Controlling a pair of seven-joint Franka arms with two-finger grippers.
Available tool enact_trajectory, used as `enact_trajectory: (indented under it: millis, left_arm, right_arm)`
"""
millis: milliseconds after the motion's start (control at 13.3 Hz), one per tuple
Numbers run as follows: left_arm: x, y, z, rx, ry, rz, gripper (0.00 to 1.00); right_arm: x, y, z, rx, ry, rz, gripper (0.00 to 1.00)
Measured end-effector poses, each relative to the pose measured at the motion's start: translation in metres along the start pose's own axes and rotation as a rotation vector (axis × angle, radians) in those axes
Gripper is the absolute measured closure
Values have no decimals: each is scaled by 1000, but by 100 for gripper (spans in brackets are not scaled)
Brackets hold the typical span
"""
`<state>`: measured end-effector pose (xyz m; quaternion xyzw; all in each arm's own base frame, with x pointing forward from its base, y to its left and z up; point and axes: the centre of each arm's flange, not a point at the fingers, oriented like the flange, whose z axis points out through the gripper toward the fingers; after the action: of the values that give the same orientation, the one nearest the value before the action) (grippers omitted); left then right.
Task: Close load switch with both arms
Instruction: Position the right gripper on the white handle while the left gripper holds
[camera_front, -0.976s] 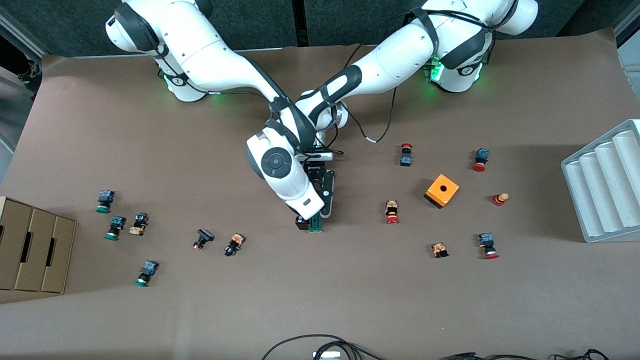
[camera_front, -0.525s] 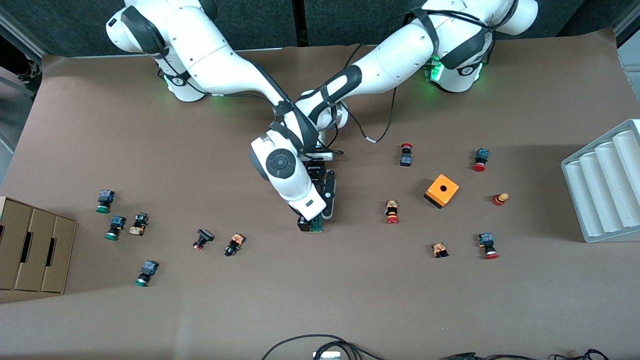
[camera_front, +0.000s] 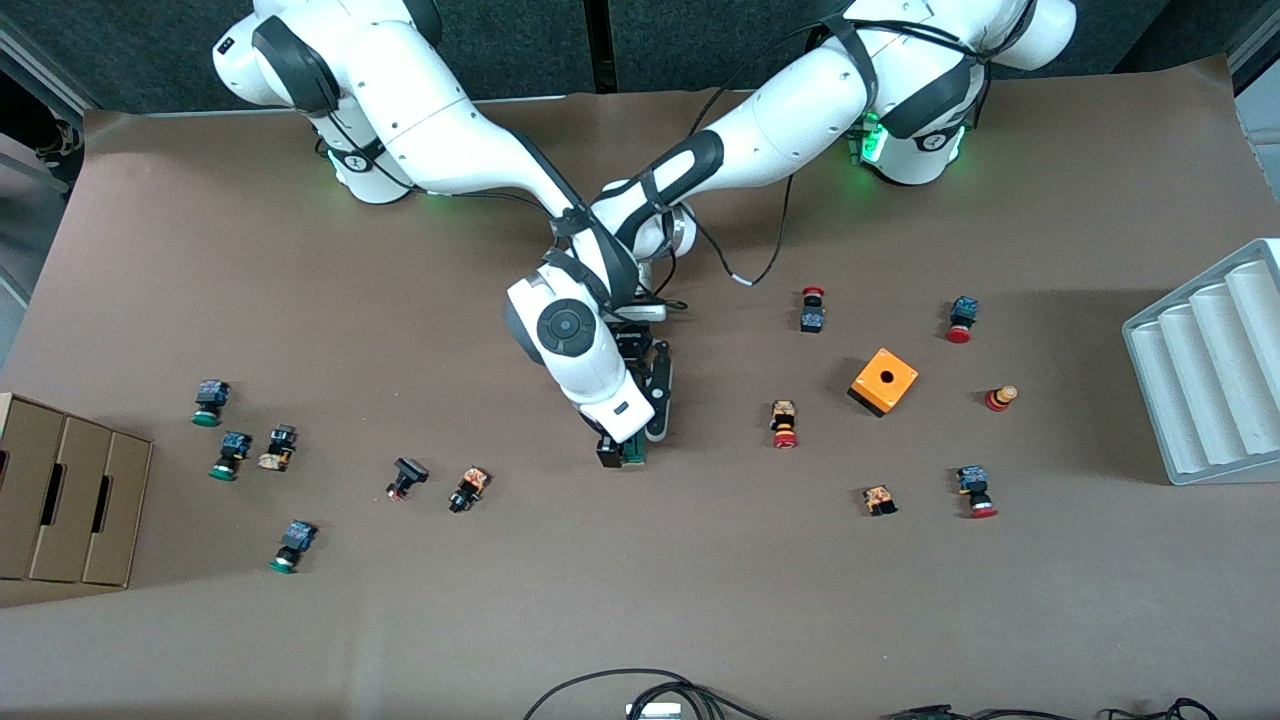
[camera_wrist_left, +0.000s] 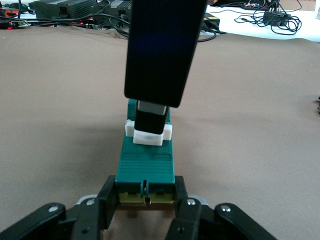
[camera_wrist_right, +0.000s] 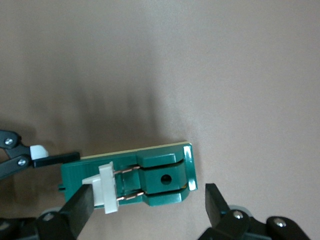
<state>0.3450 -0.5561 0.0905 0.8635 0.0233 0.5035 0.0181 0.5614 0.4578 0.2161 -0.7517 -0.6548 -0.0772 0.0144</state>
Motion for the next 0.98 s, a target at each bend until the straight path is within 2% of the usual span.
enact_trajectory:
  millis: [976]
  left_arm:
    - [0, 0, 0, 0, 0, 0, 51]
  right_arm:
    - [-4, -1, 4, 1, -9, 3, 0]
